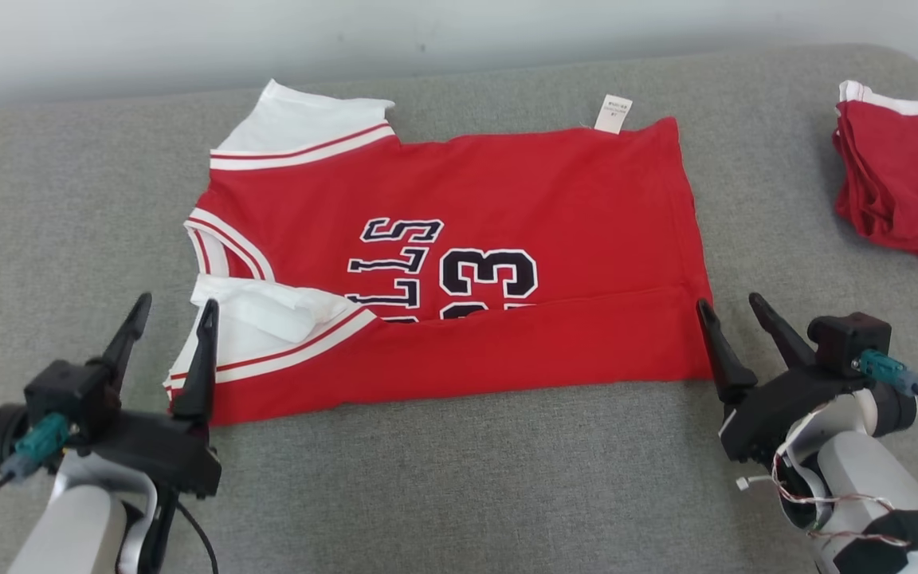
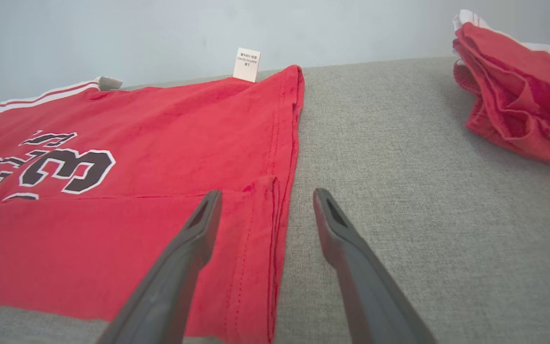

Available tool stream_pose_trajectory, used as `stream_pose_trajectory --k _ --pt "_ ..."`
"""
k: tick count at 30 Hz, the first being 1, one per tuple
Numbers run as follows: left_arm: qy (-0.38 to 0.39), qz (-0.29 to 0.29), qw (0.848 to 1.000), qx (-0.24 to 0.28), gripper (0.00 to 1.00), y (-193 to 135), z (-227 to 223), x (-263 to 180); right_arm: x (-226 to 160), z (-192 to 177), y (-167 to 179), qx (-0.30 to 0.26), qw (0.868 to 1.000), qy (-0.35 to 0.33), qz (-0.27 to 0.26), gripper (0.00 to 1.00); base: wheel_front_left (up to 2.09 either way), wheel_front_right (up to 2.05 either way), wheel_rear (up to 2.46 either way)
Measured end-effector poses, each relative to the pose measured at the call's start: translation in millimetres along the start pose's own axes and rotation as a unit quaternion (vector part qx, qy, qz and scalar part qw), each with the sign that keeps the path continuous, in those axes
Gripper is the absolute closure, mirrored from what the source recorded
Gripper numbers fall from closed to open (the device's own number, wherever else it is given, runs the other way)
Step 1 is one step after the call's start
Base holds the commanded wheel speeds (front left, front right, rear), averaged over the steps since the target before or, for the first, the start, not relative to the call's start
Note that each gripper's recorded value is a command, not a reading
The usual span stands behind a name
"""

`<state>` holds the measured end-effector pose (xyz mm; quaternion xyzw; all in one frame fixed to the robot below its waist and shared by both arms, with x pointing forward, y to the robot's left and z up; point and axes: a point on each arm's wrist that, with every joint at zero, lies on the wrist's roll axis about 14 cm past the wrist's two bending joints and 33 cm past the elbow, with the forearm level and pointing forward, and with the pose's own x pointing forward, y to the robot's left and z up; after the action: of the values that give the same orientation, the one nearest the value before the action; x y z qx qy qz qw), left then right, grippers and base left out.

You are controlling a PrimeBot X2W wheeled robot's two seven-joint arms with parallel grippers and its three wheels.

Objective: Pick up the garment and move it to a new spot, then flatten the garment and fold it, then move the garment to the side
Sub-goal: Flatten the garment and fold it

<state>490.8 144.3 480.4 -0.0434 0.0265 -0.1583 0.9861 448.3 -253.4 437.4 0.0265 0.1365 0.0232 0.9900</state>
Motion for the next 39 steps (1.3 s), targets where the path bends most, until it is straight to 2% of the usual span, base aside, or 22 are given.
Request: stream_pose_trajectory --k 7,11,19,26,27,28,29,30,39 --pt "-0.003 0.037 0.999 -0.023 0.00 4 -6 -30 -16 -14 -3 0.000 1.000 0.012 -0.005 0.00 0.00 0.00 0.00" --pt "0.036 0.046 0.998 -0.040 0.00 0 -36 -53 -16 -20 1 0.006 1.000 0.016 -0.004 0.00 0.00 0.00 0.00" --pt "0.071 0.067 0.994 -0.049 0.00 17 -60 -53 -8 -32 1 0.001 0.999 0.036 -0.006 0.00 0.00 0.00 0.00" --pt "0.100 0.064 0.991 -0.057 0.00 11 -80 -49 -6 -46 5 0.006 0.998 0.055 -0.006 0.00 0.00 0.00 0.00" --pt "0.105 0.064 0.991 -0.060 0.00 10 -84 -49 -5 -47 6 0.005 0.998 0.057 -0.005 0.38 0.00 0.00 0.00" --pt "0.109 0.062 0.990 -0.061 0.56 8 -86 -48 -4 -47 7 0.005 0.998 0.056 -0.004 1.00 0.00 0.00 0.00" --pt "0.112 0.063 0.990 -0.063 0.91 7 -88 -48 -4 -47 8 0.006 0.998 0.054 -0.003 1.00 0.00 0.00 0.00" --pt "0.113 0.064 0.989 -0.063 1.00 8 -88 -48 -3 -46 9 0.006 0.999 0.053 -0.003 1.00 0.00 0.00 0.00" --pt "0.095 0.090 0.988 -0.084 1.00 15 -76 -61 -14 -40 15 0.024 0.999 0.032 -0.002 1.00 0.00 0.00 0.00"
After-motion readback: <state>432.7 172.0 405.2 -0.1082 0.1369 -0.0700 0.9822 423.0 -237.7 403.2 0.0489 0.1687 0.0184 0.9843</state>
